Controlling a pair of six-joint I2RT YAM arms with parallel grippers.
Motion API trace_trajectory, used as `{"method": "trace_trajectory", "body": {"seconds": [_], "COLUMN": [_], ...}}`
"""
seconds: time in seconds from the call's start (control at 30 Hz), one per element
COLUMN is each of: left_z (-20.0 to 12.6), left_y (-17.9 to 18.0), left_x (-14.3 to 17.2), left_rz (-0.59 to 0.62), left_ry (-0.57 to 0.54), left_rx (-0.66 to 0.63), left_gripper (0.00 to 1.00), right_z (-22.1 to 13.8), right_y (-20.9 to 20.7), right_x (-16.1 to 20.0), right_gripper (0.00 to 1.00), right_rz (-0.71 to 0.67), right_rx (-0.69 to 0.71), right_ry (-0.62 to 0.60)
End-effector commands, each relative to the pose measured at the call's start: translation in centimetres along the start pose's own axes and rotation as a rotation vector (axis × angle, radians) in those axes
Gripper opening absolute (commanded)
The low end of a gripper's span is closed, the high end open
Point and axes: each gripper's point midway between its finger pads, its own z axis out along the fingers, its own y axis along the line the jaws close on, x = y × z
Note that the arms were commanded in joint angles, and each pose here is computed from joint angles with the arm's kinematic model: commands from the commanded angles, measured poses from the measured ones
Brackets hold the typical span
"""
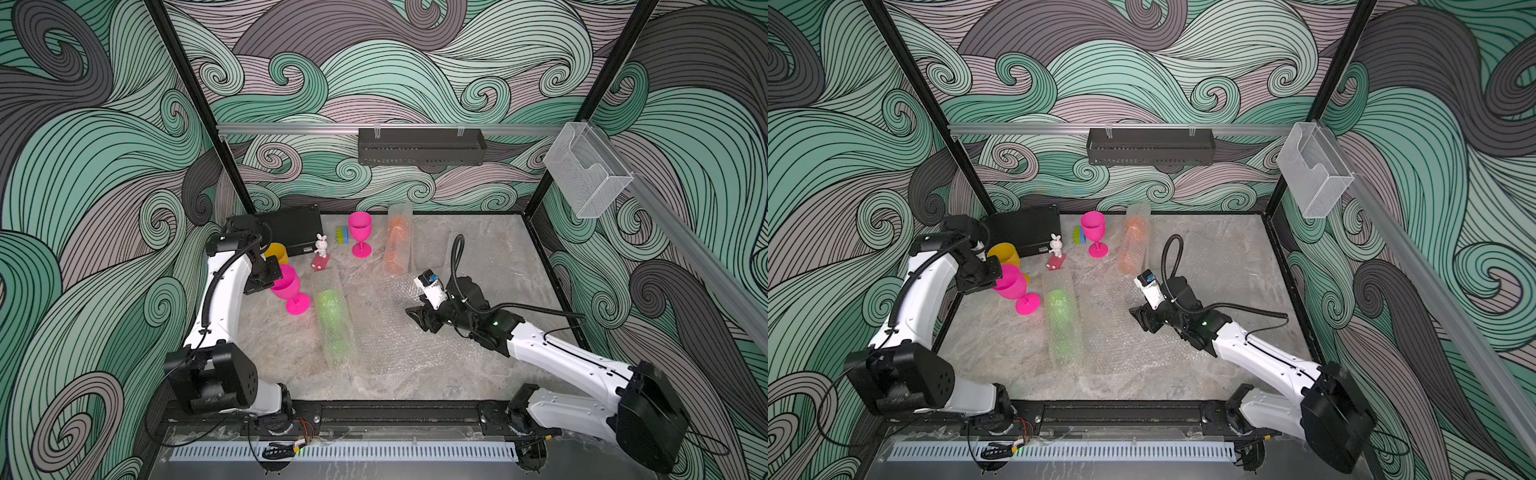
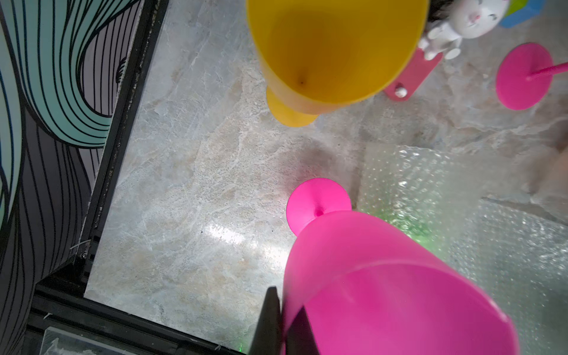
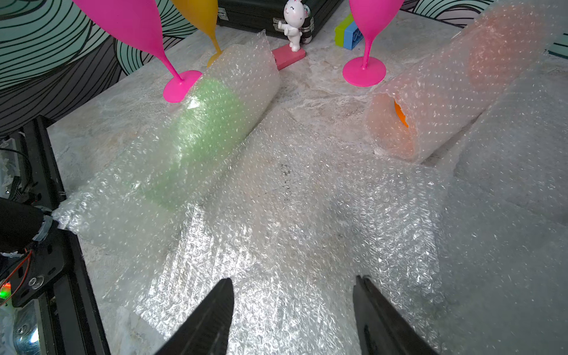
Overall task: Unpack wine glasses from bubble wrap
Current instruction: Place the wine glass at the center of the board.
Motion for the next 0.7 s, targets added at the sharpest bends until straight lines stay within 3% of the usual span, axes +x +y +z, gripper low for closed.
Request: {"method": "trace_trajectory", "body": {"seconds": [0.0,0.3,0.53,0.67], "left_z": [1.0,1.8,2.2,2.8], "left_y": [2.4,7.1,9.7,10.2], "left_x": [-0.7,-1.7,-4.7,-6.4], "left_rz": [-0.043,-0.241,-0.330,-0.378], "left_ry": [0.012,0.015,-0.030,-0.072], "left_rx": [-0.079,-0.129,-0.166,-0.124], "left_gripper": [0.00,0.00,0.00,0.00], "right_z": [0.0,0.0,-0.1,0.0], "right_y": [0.0,-0.6,-0.8,-0.9], "right_x": [-0.6,-0.4,-0.5,-0.4], "right_gripper": [0.65,0.65,0.65,0.65], "right_rz": [0.015,0.027,0.044,0.048], "right_rx": [-0.008,-0.002,-0.013,-0.013], "right_ry": [-0.008,-0.015,-0.023,-0.023]}}
